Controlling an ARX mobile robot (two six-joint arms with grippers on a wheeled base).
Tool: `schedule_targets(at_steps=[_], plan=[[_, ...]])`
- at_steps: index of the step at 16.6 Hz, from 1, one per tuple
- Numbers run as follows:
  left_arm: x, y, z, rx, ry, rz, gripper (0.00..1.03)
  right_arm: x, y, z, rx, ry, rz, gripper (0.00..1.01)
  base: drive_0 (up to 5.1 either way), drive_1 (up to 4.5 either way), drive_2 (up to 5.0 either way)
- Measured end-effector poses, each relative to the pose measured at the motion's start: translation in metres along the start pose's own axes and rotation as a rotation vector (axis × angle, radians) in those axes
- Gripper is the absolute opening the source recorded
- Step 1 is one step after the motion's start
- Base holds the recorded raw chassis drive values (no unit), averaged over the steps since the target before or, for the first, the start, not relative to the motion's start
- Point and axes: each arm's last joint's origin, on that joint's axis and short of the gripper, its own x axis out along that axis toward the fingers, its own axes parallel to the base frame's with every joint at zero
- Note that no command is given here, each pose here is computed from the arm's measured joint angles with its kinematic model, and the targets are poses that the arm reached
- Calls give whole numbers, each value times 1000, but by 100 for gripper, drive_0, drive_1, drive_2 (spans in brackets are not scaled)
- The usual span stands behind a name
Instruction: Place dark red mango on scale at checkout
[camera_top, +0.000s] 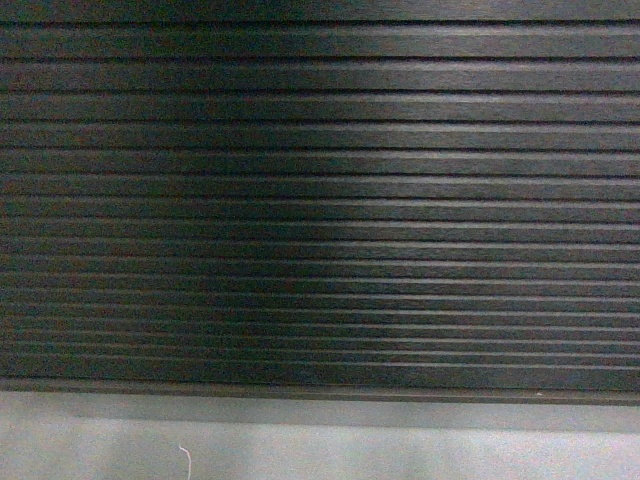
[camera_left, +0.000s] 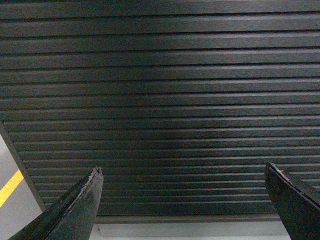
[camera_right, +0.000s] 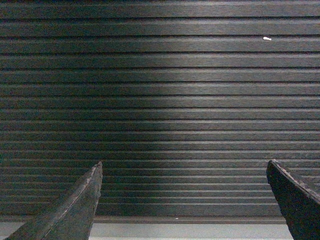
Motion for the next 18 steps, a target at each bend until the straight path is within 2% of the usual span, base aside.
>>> schedule_targets(at_steps=[18], plan=[[0, 0, 0, 0, 0, 1, 98, 0, 0, 0, -1, -1, 0, 98, 0, 0, 0]])
